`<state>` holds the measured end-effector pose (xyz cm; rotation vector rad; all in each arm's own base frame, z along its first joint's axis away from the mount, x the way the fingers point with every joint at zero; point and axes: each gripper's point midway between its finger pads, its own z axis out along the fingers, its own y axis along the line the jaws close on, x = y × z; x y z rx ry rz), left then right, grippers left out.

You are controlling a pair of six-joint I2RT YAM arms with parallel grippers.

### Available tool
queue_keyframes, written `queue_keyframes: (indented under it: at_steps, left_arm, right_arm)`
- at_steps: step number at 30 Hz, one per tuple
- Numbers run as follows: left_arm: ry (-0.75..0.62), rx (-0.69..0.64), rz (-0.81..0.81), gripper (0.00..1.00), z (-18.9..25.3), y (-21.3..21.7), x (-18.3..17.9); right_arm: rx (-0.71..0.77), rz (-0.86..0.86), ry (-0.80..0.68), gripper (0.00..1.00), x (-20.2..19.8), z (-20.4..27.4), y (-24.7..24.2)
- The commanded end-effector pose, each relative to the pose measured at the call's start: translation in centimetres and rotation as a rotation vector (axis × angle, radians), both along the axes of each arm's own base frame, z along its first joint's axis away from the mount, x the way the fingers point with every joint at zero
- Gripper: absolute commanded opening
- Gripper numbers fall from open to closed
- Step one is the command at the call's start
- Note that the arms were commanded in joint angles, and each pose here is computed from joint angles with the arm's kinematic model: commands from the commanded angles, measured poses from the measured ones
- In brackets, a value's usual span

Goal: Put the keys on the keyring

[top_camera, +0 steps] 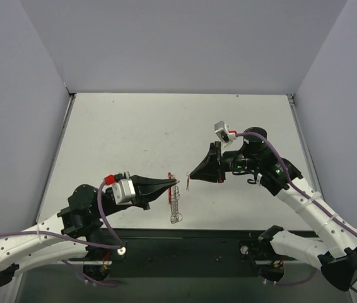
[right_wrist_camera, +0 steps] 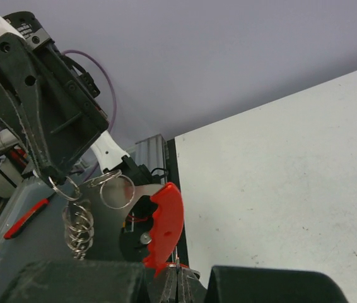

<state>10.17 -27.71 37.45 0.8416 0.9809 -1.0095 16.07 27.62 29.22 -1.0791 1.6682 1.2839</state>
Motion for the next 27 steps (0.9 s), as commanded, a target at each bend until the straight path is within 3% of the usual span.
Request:
queue_keyframes:
  at_steps: [1, 18, 27]
  left_arm:
    - [0.036, -0.014, 0.029, 0.00, -0.1, -0.1, 0.7]
    - [0.198, 0.062, 0.087, 0.00, -5.6, -1.3, 4.7]
    - [0.331, 0.125, 0.197, 0.00, -14.2, -0.1, 7.6]
  right_arm:
    - [0.050, 0.097, -0.085, 0.00, -1.4, 1.1, -0.1]
    - [0.002, 0.058, -0.043, 0.00, -0.1, -1.5, 0.0]
    - [-0.022, 0.018, -0.018, 0.00, 0.7, -2.7, -0.4]
